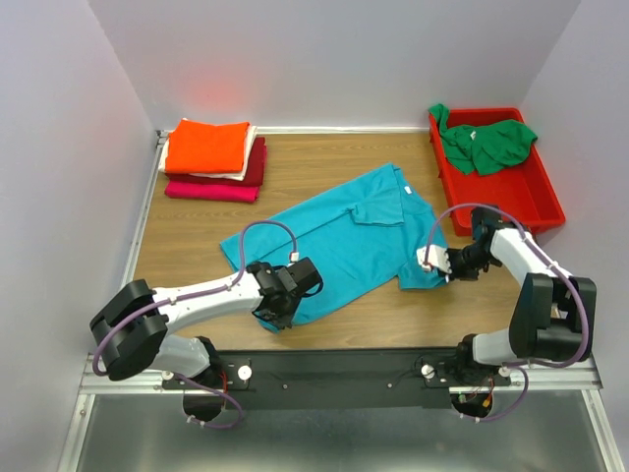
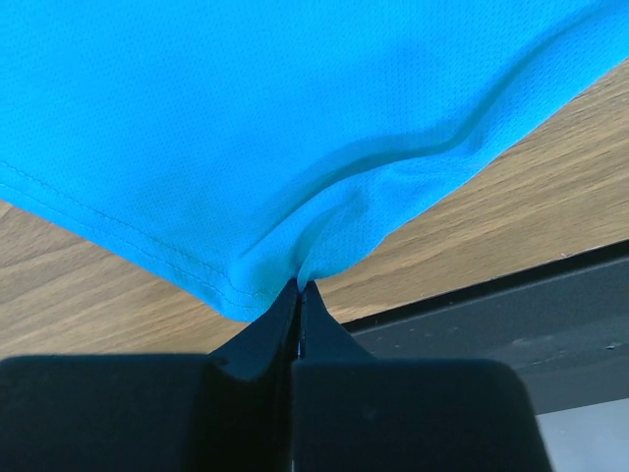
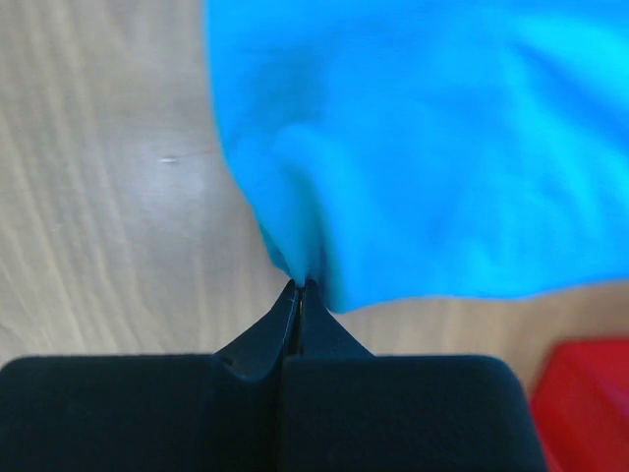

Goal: Fold and stack the t-shirts
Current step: Fold the tshirt

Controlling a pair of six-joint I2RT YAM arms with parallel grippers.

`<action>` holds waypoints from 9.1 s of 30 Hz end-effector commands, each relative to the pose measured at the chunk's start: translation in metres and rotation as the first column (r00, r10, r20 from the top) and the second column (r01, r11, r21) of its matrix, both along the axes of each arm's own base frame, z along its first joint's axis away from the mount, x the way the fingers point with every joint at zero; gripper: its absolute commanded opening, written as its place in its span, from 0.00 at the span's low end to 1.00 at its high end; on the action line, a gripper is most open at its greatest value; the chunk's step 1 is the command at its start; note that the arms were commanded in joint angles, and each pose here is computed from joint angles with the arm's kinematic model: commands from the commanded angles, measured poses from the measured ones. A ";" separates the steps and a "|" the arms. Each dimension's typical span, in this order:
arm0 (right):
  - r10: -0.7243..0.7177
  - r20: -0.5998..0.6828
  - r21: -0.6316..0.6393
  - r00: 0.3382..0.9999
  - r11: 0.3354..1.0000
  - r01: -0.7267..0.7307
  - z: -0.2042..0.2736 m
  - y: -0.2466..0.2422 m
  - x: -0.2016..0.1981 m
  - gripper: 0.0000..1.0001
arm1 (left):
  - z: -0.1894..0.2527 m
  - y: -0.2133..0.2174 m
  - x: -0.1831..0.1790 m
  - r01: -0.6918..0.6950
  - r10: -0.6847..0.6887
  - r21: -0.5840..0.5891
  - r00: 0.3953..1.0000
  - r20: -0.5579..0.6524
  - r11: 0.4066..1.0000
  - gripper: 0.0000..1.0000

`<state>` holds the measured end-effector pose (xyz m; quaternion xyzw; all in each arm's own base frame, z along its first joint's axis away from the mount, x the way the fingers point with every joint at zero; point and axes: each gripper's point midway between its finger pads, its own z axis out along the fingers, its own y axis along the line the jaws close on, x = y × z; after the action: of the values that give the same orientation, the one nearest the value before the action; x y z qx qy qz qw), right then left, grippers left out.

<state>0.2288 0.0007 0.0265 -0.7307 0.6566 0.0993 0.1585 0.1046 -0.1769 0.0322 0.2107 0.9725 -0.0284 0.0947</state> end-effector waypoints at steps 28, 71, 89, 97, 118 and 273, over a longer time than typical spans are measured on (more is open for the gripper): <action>-0.314 0.255 0.396 0.914 0.897 0.198 0.153 0.066 0.121 0.00 | 0.061 -0.001 0.067 -0.160 0.202 -0.221 0.961 0.187 0.962 0.01; -0.558 0.209 0.436 0.803 0.788 0.435 0.122 0.103 0.272 0.01 | 0.034 0.060 0.075 -0.362 0.376 -0.118 0.918 0.125 0.925 0.00; -0.549 0.196 0.424 0.813 0.795 0.434 0.108 0.123 0.285 0.01 | 0.021 0.062 0.097 -0.369 0.371 -0.043 0.917 0.143 0.928 0.00; -0.560 0.202 0.417 0.803 0.791 0.447 0.106 0.123 0.291 0.00 | 0.018 0.062 0.101 -0.369 0.369 -0.030 0.918 0.145 0.929 0.00; -0.801 0.146 0.521 0.580 0.561 0.644 0.099 0.199 0.365 0.64 | 0.105 0.079 0.141 -0.475 0.488 -0.140 0.771 0.408 0.868 0.56; -0.558 -0.610 0.336 0.563 0.462 0.821 0.071 0.135 0.086 0.60 | 0.324 -0.002 0.384 0.263 0.423 -0.579 0.468 0.776 0.772 0.55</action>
<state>0.2906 0.1131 0.0784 -0.2879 0.8598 0.3310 0.2614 0.5122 -0.2168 0.2671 0.0941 0.7918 -0.3002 0.5235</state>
